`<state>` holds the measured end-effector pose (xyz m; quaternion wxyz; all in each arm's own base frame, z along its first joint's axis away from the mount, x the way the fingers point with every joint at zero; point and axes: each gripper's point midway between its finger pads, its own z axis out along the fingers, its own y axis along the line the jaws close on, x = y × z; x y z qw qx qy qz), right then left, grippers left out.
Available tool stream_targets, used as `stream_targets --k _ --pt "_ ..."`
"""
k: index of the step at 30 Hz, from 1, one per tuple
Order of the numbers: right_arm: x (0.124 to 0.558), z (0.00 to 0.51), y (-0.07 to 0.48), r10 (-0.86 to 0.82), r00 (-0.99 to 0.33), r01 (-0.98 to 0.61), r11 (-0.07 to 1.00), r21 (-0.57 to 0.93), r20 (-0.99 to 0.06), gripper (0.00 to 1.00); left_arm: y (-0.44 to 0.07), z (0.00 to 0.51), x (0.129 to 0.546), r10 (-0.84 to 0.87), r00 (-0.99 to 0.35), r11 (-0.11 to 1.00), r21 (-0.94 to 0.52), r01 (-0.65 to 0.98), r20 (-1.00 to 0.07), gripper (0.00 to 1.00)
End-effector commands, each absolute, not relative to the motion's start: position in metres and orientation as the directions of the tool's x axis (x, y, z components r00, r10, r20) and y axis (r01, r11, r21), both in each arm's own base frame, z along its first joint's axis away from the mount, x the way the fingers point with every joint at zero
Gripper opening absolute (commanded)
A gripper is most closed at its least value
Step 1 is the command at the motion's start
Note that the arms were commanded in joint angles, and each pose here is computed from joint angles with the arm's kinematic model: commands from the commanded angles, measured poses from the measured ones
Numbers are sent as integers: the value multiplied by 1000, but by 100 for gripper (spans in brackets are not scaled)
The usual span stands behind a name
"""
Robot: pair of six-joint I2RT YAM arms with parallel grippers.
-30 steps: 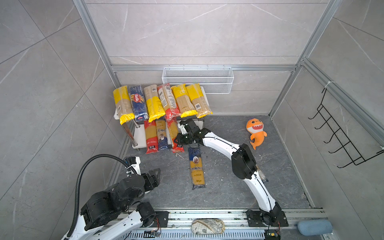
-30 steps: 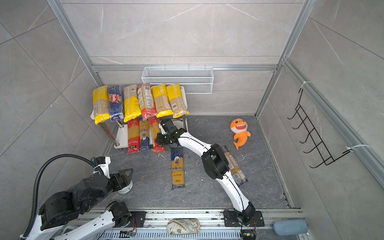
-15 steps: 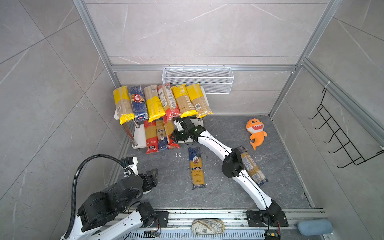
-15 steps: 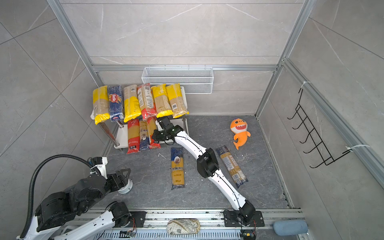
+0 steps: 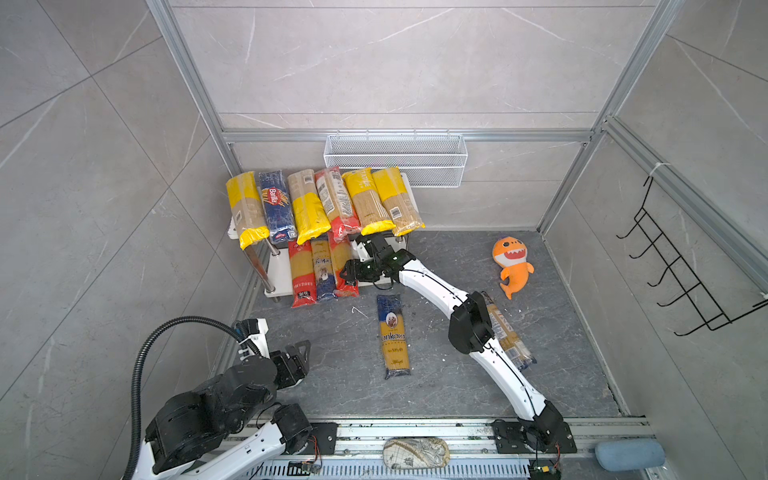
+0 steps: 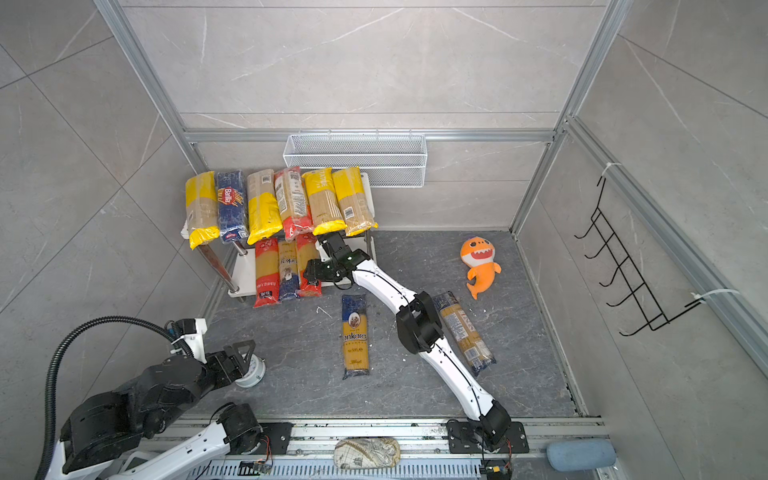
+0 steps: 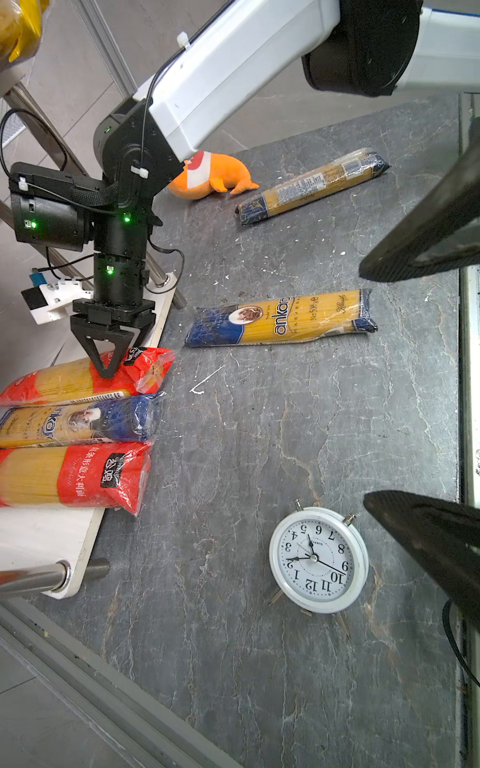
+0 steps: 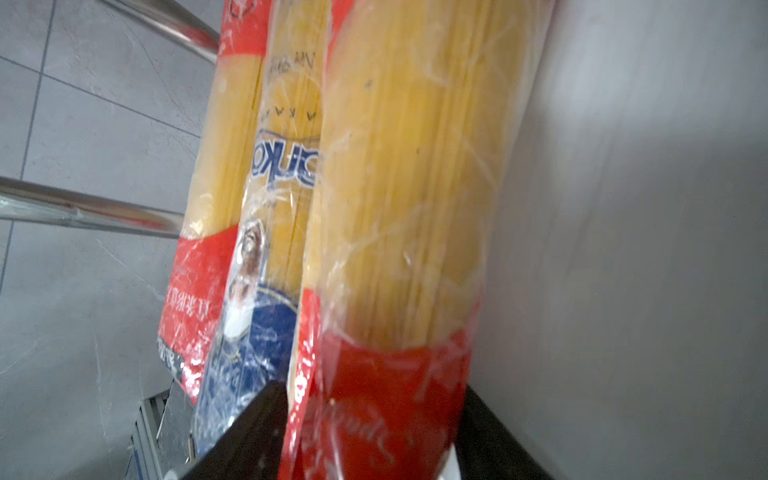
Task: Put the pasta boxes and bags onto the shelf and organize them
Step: 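Stand the red pack on the lower tier beside the Ankara pack, then open the right gripper and withdraw it toward the clear-wrapped floor pack, then lower the right gripper onto the clear-wrapped spaghetti pack and grasp it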
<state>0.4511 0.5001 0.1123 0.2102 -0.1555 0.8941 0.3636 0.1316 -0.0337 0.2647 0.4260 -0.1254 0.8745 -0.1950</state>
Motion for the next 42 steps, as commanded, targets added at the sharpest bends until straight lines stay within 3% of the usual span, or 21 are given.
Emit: stream_targets --k 1,2,3,8,16,21,26,33,42 --pt "436 174 501 -131 -804 -518 633 575 -580 71 -32 268 133 -409 -588 882 -468 -57 -698 82" --pt "434 175 497 -131 -801 -520 636 570 -584 80 -33 268 133 -408 -590 881 -471 -53 -697 82" --pt "432 175 494 -131 -801 -518 641 566 -584 83 -35 267 133 -406 -593 880 -471 -51 -695 82" --pt "406 163 471 -164 -831 -487 678 551 -532 84 -43 265 134 -400 -604 876 -482 -30 -689 82" --pt "309 136 384 -193 -865 -431 757 491 -462 84 -69 257 139 -379 -643 859 -511 22 -665 82" --pt "278 131 292 -163 -865 -328 899 289 -474 85 -95 248 145 -358 -678 844 -533 59 -642 82" --pt "273 123 191 -8 -887 -43 997 64 -462 85 -128 250 153 -337 -710 811 -574 114 -618 82" --pt "275 100 91 240 -877 288 956 -58 -416 87 -151 251 158 -309 -732 789 -593 160 -607 82" --pt "288 77 25 416 -839 471 878 -84 -351 90 -152 253 157 -307 -728 778 -602 178 -612 82"
